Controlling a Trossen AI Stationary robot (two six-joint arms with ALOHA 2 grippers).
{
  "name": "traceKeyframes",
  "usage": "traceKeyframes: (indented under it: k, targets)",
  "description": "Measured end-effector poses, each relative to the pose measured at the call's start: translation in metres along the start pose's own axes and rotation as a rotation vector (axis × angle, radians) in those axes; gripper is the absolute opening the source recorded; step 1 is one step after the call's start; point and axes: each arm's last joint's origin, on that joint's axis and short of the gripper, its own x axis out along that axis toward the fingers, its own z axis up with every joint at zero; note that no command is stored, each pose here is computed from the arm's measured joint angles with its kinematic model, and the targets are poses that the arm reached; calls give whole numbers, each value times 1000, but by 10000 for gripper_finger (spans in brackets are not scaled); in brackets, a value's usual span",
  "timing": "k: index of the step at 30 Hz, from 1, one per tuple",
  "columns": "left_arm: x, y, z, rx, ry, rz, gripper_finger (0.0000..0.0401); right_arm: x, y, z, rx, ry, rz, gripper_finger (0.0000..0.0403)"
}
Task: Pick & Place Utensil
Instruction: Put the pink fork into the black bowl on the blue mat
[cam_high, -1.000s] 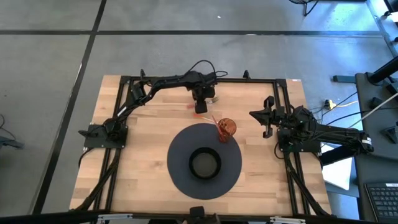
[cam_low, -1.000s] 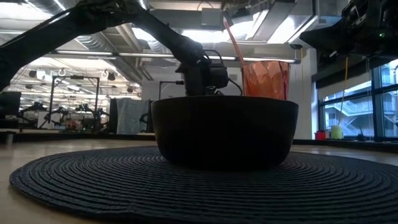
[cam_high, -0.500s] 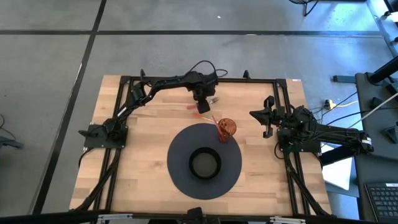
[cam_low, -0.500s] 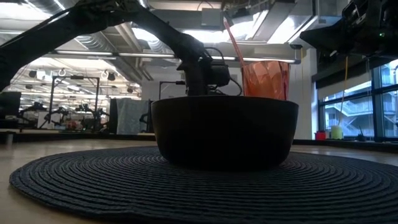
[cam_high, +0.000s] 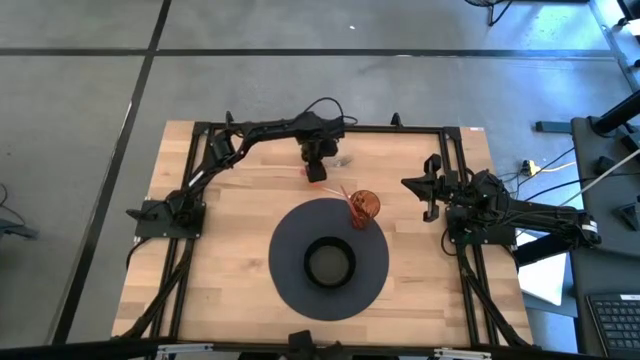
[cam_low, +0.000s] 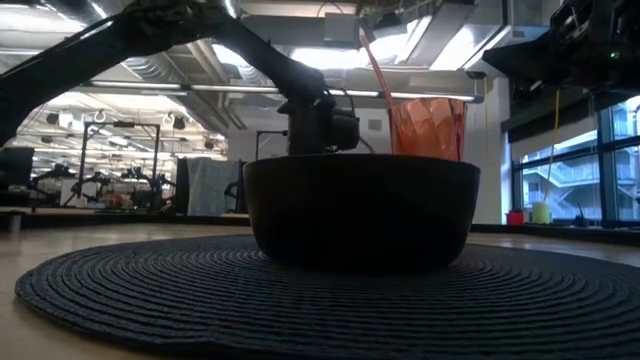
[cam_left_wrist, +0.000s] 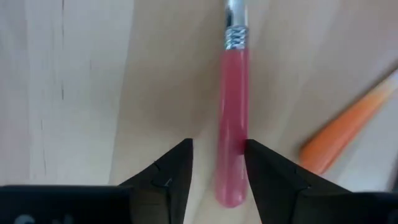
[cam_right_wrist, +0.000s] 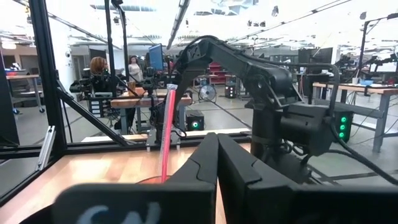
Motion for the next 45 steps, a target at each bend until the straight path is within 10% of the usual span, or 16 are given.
traceKeyframes:
  k: [25, 45]
  targets:
    - [23, 26, -36, -44, 142, -172, 137, 0, 0, 0, 15, -2, 0, 4]
    - [11, -4, -30, 112, 174, 50, 1, 0, 1, 1, 14, -8, 17, 4]
